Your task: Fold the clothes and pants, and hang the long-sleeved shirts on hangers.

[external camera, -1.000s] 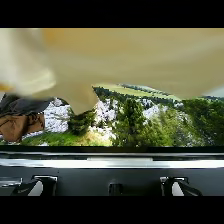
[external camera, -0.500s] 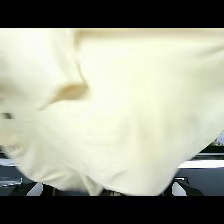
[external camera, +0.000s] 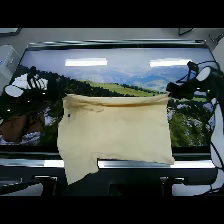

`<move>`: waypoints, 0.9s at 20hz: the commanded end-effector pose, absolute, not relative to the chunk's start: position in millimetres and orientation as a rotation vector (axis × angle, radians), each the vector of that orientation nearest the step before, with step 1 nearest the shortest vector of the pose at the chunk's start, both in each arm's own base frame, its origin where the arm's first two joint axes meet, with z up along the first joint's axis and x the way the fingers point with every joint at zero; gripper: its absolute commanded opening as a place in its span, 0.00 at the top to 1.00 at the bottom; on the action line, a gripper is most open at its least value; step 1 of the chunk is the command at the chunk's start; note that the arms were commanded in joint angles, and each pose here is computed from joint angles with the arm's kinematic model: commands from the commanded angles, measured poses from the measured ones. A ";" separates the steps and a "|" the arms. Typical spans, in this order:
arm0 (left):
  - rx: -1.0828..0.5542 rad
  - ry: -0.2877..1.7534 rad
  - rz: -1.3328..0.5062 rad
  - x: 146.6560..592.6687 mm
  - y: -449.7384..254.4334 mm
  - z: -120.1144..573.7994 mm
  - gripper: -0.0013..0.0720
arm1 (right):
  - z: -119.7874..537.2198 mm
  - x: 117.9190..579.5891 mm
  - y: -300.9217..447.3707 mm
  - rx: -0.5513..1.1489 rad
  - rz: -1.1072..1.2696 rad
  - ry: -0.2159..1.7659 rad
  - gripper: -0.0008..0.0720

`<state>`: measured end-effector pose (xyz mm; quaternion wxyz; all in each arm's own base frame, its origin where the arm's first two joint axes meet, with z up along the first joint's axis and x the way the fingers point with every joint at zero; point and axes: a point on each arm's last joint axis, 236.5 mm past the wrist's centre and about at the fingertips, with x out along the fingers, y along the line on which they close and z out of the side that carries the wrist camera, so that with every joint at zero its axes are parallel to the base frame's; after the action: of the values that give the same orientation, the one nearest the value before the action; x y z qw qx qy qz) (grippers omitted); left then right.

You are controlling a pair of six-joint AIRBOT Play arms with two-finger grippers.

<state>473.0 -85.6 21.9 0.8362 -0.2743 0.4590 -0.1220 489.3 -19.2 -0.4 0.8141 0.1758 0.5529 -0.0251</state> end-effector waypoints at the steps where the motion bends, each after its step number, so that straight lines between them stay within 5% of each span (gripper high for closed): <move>1: -0.577 0.868 -0.186 528.2 -70.7 0.2 0.95 | 3.4 563.7 -28.9 0.469 -0.124 0.876 0.94; 6: -0.518 0.788 -0.201 573.2 -78.8 0.6 0.95 | 15.4 599.1 -43.1 0.511 -0.158 0.695 0.94; 11: -0.496 0.891 -0.259 561.6 -121.2 -41.4 0.95 | -62.2 569.5 -33.9 0.558 -0.193 0.945 0.94; 15: -0.491 0.929 -0.325 544.2 -117.8 -7.3 0.95 | -34.7 550.9 -72.0 0.582 -0.224 1.002 0.94; 18: -0.525 1.161 -0.451 482.4 -117.7 0.3 0.95 | -36.2 480.2 -71.0 0.526 -0.164 1.305 0.94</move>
<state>535.8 -111.9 -4.7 0.8433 -0.2402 0.4538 -0.1585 541.7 -71.9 -33.6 0.8247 0.2648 0.4895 -0.1006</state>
